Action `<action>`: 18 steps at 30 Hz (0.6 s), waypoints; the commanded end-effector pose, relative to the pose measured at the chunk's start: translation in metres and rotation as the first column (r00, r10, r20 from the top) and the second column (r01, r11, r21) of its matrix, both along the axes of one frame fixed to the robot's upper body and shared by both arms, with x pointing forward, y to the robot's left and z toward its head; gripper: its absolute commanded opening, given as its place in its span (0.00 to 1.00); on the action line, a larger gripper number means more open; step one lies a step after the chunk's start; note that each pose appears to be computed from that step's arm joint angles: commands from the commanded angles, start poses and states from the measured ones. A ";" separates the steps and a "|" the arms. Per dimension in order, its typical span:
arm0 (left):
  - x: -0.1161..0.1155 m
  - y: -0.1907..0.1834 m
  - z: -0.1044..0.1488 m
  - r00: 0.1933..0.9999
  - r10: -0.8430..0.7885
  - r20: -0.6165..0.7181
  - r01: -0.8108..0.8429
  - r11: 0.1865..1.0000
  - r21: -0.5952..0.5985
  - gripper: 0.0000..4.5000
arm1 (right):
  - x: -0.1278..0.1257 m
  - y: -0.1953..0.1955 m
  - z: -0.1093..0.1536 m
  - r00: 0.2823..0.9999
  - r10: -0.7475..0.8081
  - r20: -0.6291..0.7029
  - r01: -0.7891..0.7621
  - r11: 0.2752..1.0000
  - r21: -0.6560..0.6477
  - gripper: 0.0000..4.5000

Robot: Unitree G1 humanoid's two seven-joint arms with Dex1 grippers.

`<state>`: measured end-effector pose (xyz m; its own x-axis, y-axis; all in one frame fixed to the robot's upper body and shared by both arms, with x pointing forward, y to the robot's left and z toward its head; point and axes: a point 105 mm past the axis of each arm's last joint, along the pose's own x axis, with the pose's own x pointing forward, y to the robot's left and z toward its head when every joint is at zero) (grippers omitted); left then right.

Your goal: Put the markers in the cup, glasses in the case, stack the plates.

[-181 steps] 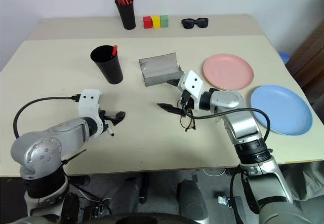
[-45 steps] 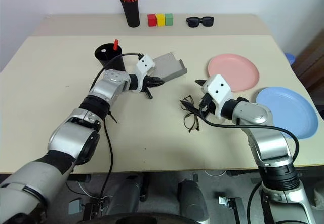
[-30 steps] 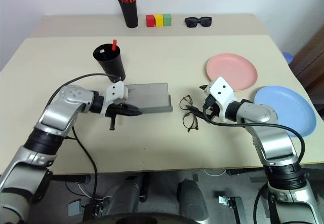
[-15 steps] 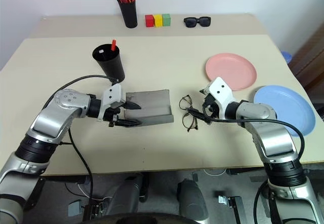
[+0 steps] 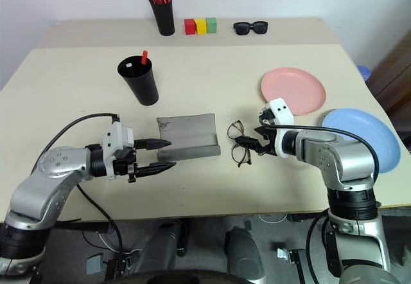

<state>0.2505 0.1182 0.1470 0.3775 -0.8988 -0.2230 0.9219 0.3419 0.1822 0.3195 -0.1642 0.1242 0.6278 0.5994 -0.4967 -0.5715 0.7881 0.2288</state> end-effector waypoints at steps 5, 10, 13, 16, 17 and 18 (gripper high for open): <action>-0.007 0.004 0.007 0.998 0.058 0.038 -0.057 0.998 -0.029 0.60 | 0.005 0.001 0.006 0.999 -0.029 -0.025 0.030 0.998 0.048 1.00; -0.007 0.009 0.003 0.996 0.083 0.030 -0.083 0.996 -0.023 0.61 | 0.005 0.002 0.003 0.998 -0.032 -0.047 0.034 0.998 0.054 0.72; -0.007 0.011 0.001 0.995 0.096 0.027 -0.095 0.995 -0.025 0.61 | 0.004 0.004 0.004 0.998 -0.027 -0.054 0.030 0.998 0.057 0.37; -0.008 0.013 -0.001 0.994 0.109 0.019 -0.108 0.994 -0.028 0.61 | 0.004 0.006 0.005 0.998 -0.020 -0.056 0.024 0.997 0.070 0.04; -0.008 0.013 -0.002 0.994 0.112 0.017 -0.112 0.993 -0.028 0.61 | 0.004 0.007 0.006 0.998 -0.019 -0.056 0.023 0.997 0.071 0.02; -0.009 0.014 -0.002 0.993 0.117 0.014 -0.117 0.993 -0.029 0.61 | 0.003 0.007 0.006 0.998 -0.018 -0.055 0.022 0.997 0.071 0.02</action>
<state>0.2438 0.1311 0.1344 0.4731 -0.8530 -0.2203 0.8807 0.4513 0.1437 0.3220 -0.1592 0.1210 0.5996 0.6103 -0.5176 -0.5296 0.7876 0.3151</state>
